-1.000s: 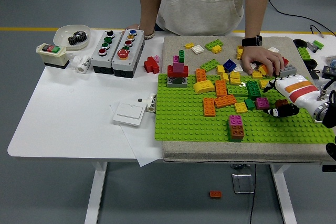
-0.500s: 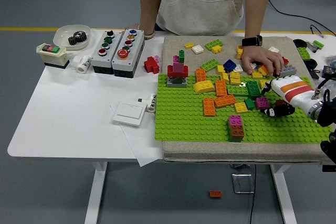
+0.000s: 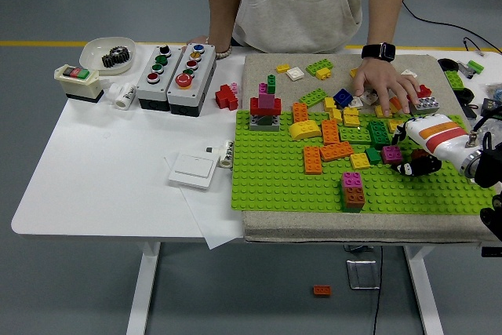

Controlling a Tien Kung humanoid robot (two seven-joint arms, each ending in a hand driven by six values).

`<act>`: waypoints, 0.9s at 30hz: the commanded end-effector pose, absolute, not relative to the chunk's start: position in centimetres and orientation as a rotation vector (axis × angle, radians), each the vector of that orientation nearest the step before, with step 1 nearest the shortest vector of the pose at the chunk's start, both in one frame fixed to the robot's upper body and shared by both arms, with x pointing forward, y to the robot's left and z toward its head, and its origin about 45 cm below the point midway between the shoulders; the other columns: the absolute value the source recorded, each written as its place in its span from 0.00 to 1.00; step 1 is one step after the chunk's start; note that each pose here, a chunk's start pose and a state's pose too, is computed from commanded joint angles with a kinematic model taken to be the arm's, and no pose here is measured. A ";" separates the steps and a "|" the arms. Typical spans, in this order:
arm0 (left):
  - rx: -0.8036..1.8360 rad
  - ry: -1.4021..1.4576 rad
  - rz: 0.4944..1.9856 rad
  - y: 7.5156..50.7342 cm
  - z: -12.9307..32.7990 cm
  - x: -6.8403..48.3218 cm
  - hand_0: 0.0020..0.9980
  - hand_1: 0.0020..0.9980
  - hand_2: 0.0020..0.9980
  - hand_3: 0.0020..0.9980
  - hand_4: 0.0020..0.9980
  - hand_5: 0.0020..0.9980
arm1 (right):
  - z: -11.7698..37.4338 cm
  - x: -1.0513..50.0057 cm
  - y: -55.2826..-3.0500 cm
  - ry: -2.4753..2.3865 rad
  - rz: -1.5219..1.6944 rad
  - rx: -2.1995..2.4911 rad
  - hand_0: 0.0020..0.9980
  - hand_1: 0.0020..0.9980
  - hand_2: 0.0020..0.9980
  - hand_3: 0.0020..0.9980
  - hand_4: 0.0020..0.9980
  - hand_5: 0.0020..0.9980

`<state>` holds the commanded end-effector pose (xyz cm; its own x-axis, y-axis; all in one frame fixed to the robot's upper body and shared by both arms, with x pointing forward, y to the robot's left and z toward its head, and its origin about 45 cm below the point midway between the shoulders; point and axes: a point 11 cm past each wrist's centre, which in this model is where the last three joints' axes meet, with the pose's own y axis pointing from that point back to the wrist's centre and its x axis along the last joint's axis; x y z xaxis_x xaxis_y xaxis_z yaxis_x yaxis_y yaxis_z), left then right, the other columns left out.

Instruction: Pick up the brick,pile it on top of brick,press brick,pick up the brick,pile it on top of brick,press brick

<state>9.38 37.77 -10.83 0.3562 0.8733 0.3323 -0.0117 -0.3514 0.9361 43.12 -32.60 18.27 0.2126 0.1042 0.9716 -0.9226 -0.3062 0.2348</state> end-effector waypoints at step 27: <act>1.652 0.780 1.143 37.7 -10.9 9.3 0.86 0.82 0.82 0.62 0.71 0.68 | 19.0 42.9 -32.9 -0.804 1.315 1.470 0.69 0.64 0.72 0.82 0.93 0.43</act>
